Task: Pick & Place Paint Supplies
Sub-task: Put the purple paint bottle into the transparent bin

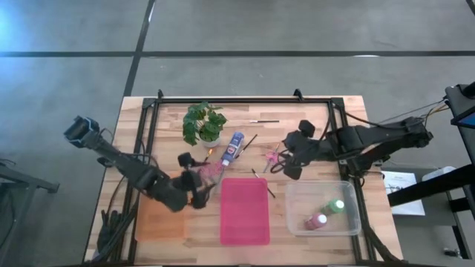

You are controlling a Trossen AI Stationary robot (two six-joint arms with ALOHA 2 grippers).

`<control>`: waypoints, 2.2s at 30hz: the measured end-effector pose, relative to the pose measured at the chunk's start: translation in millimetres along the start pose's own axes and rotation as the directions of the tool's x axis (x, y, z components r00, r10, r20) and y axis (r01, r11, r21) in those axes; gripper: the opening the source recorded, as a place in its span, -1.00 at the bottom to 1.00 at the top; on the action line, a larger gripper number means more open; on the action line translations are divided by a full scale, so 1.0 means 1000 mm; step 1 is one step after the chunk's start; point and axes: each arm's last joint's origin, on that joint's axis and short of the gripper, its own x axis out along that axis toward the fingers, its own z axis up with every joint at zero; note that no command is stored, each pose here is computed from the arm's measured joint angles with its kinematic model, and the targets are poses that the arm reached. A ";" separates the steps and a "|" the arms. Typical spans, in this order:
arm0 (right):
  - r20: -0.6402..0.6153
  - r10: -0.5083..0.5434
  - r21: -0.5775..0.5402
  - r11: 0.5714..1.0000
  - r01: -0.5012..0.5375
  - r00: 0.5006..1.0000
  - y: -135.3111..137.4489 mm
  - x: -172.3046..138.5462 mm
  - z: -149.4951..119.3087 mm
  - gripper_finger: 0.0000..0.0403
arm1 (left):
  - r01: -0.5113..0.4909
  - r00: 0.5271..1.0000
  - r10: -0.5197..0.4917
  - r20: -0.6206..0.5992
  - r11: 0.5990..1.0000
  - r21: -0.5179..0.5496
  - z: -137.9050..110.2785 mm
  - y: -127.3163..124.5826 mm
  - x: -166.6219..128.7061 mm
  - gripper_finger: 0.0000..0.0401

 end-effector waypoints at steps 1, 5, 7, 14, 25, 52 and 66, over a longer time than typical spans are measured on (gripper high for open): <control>0.009 0.008 0.001 1.000 -0.008 1.000 0.002 0.001 -0.001 0.08 | -0.022 1.000 0.021 -0.021 0.998 -0.053 -0.001 0.004 0.004 0.80; 0.024 0.023 0.005 1.000 -0.023 0.999 0.008 0.008 -0.007 0.08 | -0.101 0.993 0.080 -0.087 0.959 -0.264 -0.005 0.021 0.023 0.80; 0.032 0.024 0.008 1.000 -0.025 0.999 0.010 0.013 -0.009 0.08 | -0.122 0.988 0.083 -0.129 0.935 -0.332 -0.009 0.031 0.036 0.80; 0.047 0.032 0.016 0.999 -0.032 0.998 0.014 0.024 -0.017 0.08 | -0.090 0.979 -0.019 -0.202 0.853 -0.515 -0.013 0.069 0.077 0.63; 0.051 0.033 0.019 0.999 -0.034 0.998 0.014 0.035 -0.031 0.08 | -0.035 0.969 -0.108 -0.223 0.832 -0.554 -0.019 0.072 0.106 0.33; 0.183 0.203 -0.062 0.979 -0.195 0.962 0.046 0.014 -0.032 0.08 | -0.188 0.959 0.046 -0.281 0.843 -0.504 -0.017 0.050 0.177 0.32; 0.243 0.251 -0.116 0.966 -0.229 0.937 0.054 0.007 -0.029 0.08 | -0.224 0.943 0.052 -0.328 0.829 -0.512 -0.030 0.046 0.198 0.32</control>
